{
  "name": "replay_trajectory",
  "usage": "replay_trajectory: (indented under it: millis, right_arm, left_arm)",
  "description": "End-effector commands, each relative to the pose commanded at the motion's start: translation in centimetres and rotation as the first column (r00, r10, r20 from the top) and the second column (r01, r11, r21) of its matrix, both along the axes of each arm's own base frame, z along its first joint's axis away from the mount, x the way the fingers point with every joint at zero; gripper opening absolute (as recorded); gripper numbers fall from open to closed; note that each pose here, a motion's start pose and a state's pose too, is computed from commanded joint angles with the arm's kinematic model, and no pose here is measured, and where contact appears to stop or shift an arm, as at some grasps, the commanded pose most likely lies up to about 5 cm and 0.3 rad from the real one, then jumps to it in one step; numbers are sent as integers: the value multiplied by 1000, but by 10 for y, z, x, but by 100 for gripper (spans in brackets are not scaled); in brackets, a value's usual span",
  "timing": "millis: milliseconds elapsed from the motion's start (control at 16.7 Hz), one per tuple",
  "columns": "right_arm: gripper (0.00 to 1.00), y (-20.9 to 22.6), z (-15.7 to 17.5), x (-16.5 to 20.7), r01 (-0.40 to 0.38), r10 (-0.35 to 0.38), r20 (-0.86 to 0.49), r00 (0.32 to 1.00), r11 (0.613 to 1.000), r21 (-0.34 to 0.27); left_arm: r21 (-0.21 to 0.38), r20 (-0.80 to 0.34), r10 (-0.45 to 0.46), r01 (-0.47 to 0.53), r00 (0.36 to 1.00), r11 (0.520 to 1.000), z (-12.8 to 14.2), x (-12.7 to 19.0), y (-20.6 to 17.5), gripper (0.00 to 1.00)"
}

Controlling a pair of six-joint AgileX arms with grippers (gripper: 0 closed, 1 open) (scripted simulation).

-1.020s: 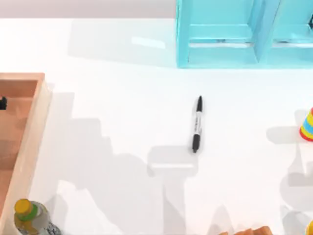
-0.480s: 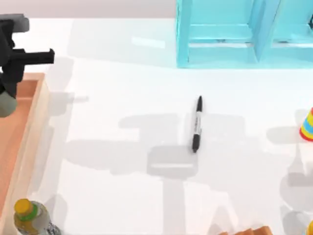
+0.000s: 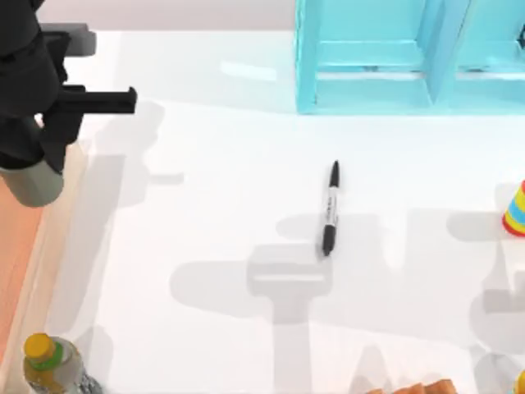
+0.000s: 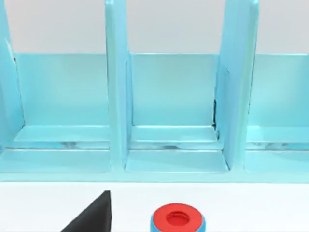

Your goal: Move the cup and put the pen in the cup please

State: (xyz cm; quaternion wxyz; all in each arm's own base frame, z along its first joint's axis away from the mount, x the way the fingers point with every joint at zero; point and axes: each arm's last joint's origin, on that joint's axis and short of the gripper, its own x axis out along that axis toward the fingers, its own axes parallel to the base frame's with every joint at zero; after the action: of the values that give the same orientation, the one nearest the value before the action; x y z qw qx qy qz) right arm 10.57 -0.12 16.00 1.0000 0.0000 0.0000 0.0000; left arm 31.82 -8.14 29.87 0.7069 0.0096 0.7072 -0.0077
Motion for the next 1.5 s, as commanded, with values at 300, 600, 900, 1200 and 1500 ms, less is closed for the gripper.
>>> replay_trajectory:
  millis: [300, 600, 900, 1200, 1500]
  right_arm:
    - [100, 0, 0, 0, 0, 0, 0, 1000, 1000, 0]
    - [100, 0, 0, 0, 0, 0, 0, 1000, 1000, 0]
    - [100, 0, 0, 0, 0, 0, 0, 1000, 1000, 0]
    - [100, 0, 0, 0, 0, 0, 0, 1000, 1000, 0]
    - [100, 0, 0, 0, 0, 0, 0, 1000, 1000, 0]
  left_arm:
    - [-2, -3, 14, -14, 1000, 1000, -21, 12, -16, 0]
    - [-10, -7, 6, -6, 1000, 1000, -78, 27, -72, 0]
    - [-11, -3, 4, -4, 1000, 1000, -90, 28, -85, 0]
    - [-12, -1, 5, -5, 1000, 1000, -107, 29, -82, 0]
    - [-11, -3, 4, -4, 1000, 1000, -134, 28, -79, 0]
